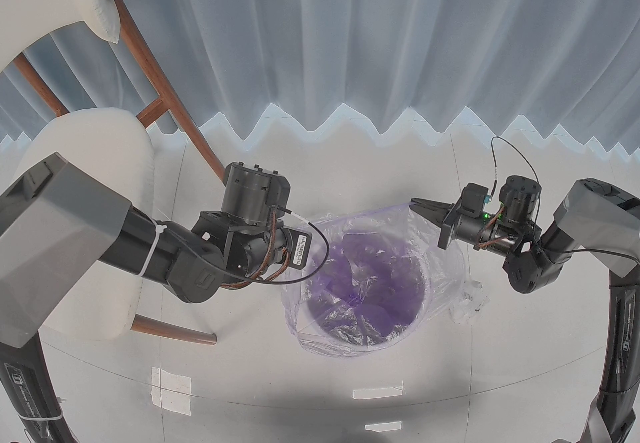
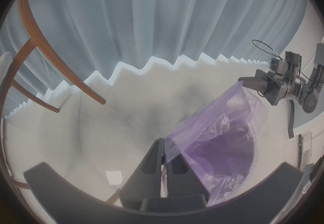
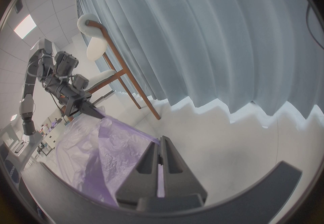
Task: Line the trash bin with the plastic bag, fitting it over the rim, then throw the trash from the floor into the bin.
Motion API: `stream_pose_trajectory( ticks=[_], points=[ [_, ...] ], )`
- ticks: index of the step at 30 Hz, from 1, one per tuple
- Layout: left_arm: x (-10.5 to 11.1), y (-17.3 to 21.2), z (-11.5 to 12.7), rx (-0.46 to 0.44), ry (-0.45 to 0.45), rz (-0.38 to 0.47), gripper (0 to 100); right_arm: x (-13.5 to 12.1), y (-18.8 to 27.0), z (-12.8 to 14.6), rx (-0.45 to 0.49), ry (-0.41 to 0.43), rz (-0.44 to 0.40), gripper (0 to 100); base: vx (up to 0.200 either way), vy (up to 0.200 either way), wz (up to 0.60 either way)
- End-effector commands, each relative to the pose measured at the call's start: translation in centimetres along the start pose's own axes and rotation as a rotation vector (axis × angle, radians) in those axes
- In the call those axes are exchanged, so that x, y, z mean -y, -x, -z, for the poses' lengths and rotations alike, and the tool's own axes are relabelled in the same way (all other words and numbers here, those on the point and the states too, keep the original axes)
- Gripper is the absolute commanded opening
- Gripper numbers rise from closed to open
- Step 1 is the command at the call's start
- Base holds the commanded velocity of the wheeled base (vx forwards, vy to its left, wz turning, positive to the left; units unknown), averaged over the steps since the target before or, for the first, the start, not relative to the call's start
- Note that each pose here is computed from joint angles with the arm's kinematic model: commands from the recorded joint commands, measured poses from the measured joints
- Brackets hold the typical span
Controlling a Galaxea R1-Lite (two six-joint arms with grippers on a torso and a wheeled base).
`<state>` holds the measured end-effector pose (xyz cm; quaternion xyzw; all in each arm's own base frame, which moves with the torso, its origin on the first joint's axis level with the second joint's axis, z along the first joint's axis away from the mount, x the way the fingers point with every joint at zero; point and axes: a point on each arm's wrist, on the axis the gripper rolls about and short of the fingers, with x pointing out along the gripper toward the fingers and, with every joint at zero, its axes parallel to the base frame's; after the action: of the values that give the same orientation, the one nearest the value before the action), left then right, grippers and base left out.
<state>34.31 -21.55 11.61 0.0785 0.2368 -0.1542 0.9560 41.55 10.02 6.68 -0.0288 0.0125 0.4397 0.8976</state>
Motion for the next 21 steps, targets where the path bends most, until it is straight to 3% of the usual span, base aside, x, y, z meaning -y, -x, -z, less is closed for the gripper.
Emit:
stream_pose_trajectory(
  ticks=[1,10,21],
  points=[
    [-1.5,-1.9,-0.2,0.003,0.025,-0.033,0,1.6,-2.9,-0.7,0.029,0.006,-0.014,0,0.000,0.000,0.00],
    [-2.6,-3.7,1.3,-0.044,0.056,-0.061,0,2.5,-6.1,-0.3,0.016,-0.008,-0.042,0,0.000,0.000,0.00],
    [-2.9,-6.9,4.6,-0.133,0.125,-0.086,0,3.4,-7.6,2.3,-0.003,-0.022,-0.045,0,0.000,0.000,0.00]
  ],
)
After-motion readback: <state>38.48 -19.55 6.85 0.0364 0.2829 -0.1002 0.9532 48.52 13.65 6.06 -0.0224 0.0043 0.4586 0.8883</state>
